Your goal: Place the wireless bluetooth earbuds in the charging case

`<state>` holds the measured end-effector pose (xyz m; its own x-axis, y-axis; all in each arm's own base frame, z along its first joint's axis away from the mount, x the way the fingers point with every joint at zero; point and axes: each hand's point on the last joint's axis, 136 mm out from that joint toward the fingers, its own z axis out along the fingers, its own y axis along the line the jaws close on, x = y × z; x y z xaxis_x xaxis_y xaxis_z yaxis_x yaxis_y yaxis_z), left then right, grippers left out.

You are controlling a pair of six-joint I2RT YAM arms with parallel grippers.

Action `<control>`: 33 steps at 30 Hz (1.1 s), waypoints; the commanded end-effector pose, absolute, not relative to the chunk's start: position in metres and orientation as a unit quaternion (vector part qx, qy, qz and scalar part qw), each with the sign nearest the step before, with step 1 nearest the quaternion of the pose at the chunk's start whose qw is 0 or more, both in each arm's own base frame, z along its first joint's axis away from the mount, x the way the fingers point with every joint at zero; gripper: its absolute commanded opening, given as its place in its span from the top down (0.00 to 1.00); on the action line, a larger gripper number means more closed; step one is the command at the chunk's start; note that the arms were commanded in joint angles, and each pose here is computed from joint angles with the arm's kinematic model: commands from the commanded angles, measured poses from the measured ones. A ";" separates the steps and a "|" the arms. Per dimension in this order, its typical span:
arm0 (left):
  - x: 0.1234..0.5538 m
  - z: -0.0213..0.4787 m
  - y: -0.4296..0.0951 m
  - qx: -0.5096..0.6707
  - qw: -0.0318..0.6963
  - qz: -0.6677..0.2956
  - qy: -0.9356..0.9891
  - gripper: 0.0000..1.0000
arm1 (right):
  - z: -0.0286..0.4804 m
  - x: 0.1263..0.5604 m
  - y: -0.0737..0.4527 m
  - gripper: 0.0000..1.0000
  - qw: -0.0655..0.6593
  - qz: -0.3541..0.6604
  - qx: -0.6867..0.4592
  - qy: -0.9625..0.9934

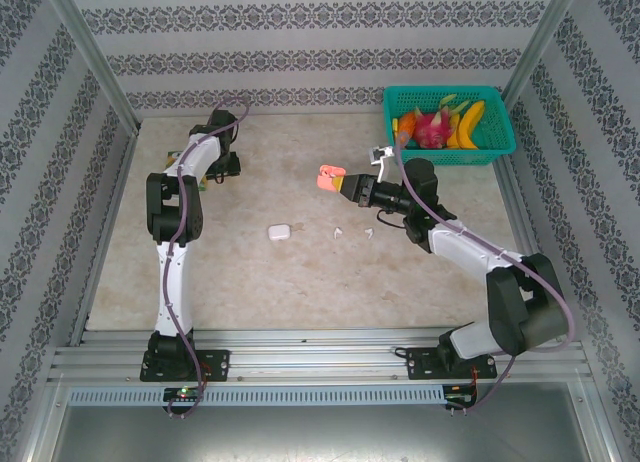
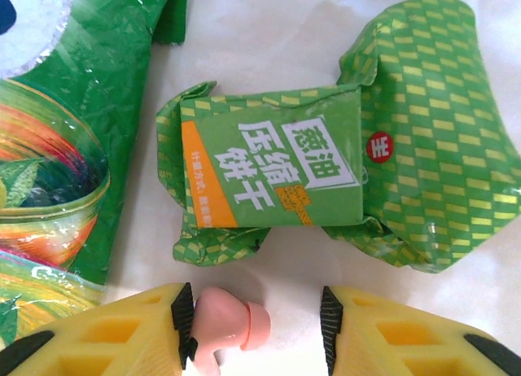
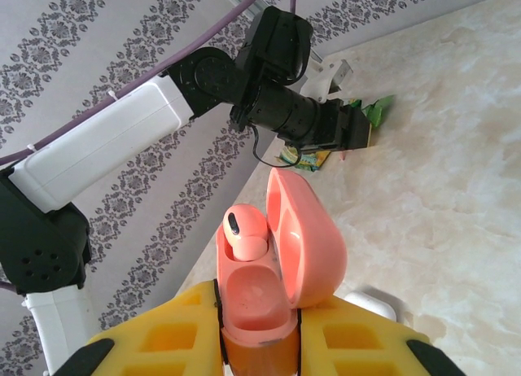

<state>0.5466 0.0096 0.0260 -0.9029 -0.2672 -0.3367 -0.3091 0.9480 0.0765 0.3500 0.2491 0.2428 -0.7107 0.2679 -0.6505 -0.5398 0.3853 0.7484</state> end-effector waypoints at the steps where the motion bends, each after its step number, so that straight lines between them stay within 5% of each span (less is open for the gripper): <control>1: 0.539 0.015 0.021 -0.148 0.137 0.081 0.976 0.54 | 0.254 0.345 0.247 0.85 0.388 0.544 -0.104 0.737; 19: 0.536 0.020 0.019 -0.150 0.135 0.066 0.977 0.74 | 0.257 0.344 0.245 0.84 0.391 0.542 -0.100 0.737; 33: 0.524 0.086 -0.006 -0.154 0.206 -0.006 0.966 0.76 | 0.237 0.339 0.253 0.85 0.379 0.531 -0.126 0.747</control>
